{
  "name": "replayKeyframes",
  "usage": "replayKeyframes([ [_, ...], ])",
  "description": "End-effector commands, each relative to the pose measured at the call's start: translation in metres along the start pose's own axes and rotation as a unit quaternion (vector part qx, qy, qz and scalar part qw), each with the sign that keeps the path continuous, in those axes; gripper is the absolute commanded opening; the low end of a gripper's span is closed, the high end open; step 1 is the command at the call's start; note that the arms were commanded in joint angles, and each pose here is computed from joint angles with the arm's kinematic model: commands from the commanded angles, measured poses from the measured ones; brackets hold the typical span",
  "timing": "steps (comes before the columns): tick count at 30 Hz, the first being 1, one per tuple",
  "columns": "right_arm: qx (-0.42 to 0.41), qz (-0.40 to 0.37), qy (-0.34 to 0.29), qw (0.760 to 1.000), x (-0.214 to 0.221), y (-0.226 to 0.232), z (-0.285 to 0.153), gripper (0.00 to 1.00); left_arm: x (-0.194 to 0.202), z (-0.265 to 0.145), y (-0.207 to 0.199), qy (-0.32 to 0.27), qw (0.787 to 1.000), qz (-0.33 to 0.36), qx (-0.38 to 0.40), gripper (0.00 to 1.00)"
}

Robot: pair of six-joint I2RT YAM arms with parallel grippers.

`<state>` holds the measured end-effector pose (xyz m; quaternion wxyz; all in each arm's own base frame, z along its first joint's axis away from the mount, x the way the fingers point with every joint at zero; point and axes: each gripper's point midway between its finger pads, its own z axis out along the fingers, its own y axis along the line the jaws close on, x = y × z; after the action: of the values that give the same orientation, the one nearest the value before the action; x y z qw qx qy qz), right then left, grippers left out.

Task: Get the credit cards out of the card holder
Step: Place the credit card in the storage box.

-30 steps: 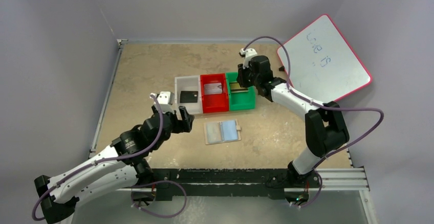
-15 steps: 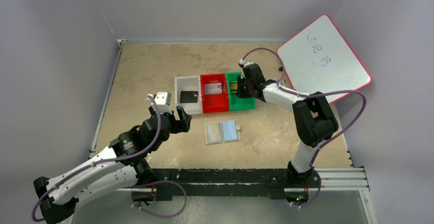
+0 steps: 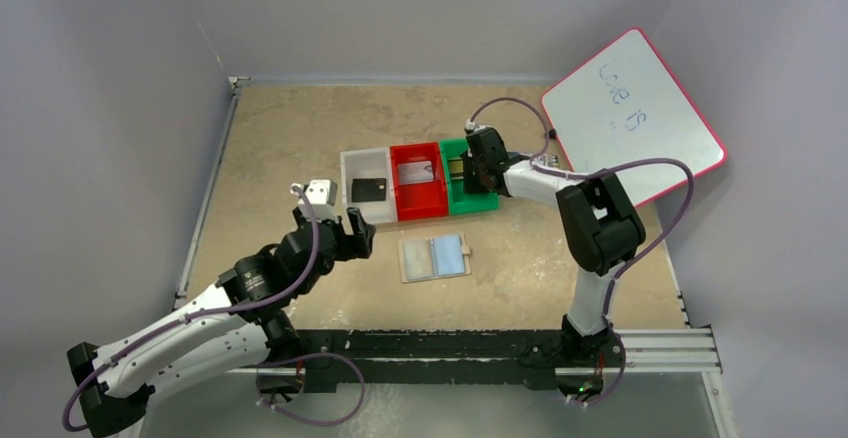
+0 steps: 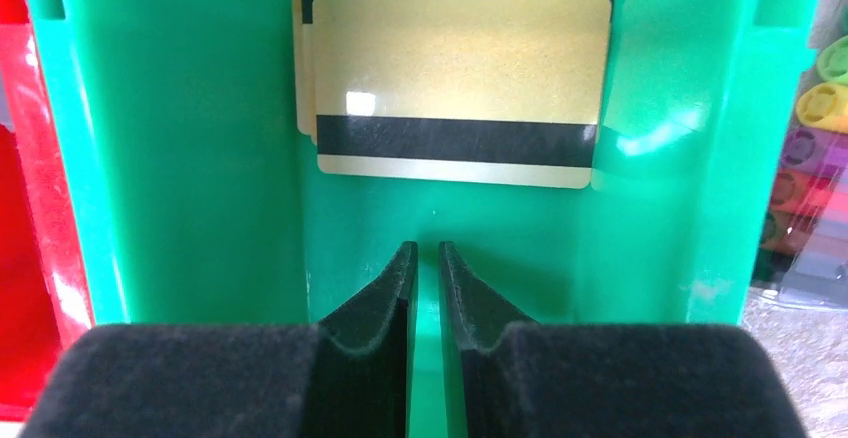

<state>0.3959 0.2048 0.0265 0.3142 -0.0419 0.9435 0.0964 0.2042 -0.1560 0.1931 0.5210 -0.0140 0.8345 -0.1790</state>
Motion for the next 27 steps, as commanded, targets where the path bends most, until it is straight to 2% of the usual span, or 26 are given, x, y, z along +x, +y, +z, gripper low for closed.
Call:
replayKeyframes([
  [1,0.011,0.012,-0.051,0.999,-0.035,0.005,0.003,0.15,-0.011,0.001,-0.006,-0.016,1.0,-0.018,0.005,0.76],
  [10,-0.009,0.017,-0.067,0.998,-0.047,0.016,0.0,0.16,-0.003,0.006,-0.013,-0.001,1.0,-0.02,0.014,0.76],
  [27,0.004,0.031,-0.073,0.997,-0.061,0.017,0.011,0.17,0.002,0.008,-0.015,0.007,1.0,-0.023,0.017,0.76],
])
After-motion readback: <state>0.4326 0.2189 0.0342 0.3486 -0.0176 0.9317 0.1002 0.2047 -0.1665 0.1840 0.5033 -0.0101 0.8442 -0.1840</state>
